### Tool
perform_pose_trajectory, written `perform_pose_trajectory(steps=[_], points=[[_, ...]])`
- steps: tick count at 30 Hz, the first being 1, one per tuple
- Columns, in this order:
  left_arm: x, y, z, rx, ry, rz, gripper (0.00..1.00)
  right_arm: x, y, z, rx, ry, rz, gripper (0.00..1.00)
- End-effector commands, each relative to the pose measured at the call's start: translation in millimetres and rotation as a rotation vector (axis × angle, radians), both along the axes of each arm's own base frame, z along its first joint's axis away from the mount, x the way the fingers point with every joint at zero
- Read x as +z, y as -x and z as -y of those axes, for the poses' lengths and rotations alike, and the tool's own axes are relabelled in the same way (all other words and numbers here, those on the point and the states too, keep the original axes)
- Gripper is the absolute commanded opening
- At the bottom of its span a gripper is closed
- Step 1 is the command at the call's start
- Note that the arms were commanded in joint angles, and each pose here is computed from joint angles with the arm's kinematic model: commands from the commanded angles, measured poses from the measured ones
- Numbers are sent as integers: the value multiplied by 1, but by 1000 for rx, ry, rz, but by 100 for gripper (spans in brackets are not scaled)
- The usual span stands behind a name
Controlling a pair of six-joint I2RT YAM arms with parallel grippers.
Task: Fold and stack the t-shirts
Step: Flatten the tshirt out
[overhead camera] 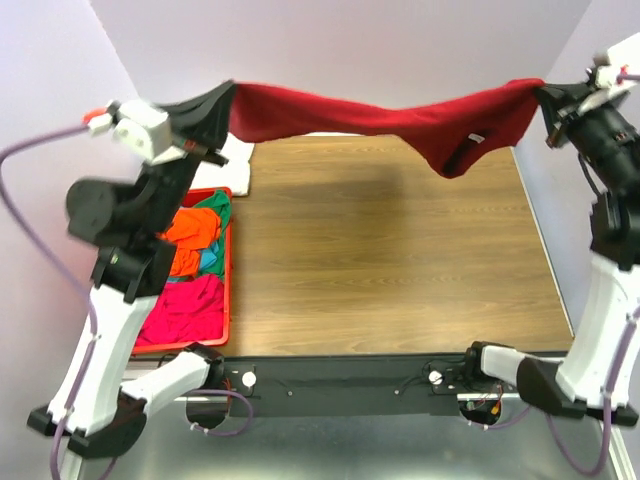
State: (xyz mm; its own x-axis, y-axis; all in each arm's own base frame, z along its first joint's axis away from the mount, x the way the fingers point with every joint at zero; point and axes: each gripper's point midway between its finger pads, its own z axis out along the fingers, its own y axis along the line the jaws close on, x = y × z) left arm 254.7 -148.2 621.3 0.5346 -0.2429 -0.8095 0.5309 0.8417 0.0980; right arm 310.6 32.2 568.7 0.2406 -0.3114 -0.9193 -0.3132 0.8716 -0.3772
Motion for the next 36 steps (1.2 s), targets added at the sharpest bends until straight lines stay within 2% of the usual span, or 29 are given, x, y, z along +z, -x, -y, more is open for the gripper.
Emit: perform_pose_trajectory(steps=[1,6,8,11,13,16,17,18,20,23,24,26,27,28,29,30,31,32,34,36], points=[[5,40,-6,-52,-10,68,0,20,31,12,-94,24,90,1],[30,68,-14,-71,-1,131,0,52,49,9,-100,-6,151,1],[33,68,-14,-71,0,136,0,58,51,8,-93,-11,165,1],[23,51,-13,-43,0,102,0,41,33,12,-100,-12,112,1],[-3,27,-6,-25,-6,40,0,27,23,14,-104,-3,78,1],[-53,-21,10,-12,-7,-67,0,-21,-7,21,-111,5,-34,1],[-67,-32,14,-9,-8,-100,0,-54,-22,23,-113,3,-110,1],[-99,-51,21,-13,-9,-177,0,-70,-31,25,-111,5,-136,1],[-134,-80,32,-15,-14,-249,0,-102,-45,26,-105,13,-194,1],[-204,-129,43,-6,-26,-410,0,-190,-76,26,-65,8,-352,1],[-217,-139,49,-14,-28,-444,0,-194,-85,27,-63,6,-356,1],[-263,-176,53,-6,-39,-554,0,-233,-100,25,-30,-6,-436,1],[-264,-189,54,-2,-34,-569,0,-265,-119,27,-25,-22,-515,4],[-279,-204,50,5,-41,-615,2,-275,-128,27,-20,-29,-540,19],[-327,-226,54,8,-66,-742,10,-292,-138,29,-21,-37,-582,37],[-323,-241,56,5,-63,-757,23,-320,-151,33,-39,-57,-654,56],[-374,-257,51,22,-91,-902,41,-329,-159,42,-83,-54,-675,77],[-382,-263,51,25,-104,-934,49,-338,-163,46,-101,-49,-693,85],[-378,-271,51,32,-128,-932,56,-351,-163,50,-121,-38,-718,100],[-364,-270,46,57,-150,-897,59,-365,-155,52,-139,-32,-750,100]])
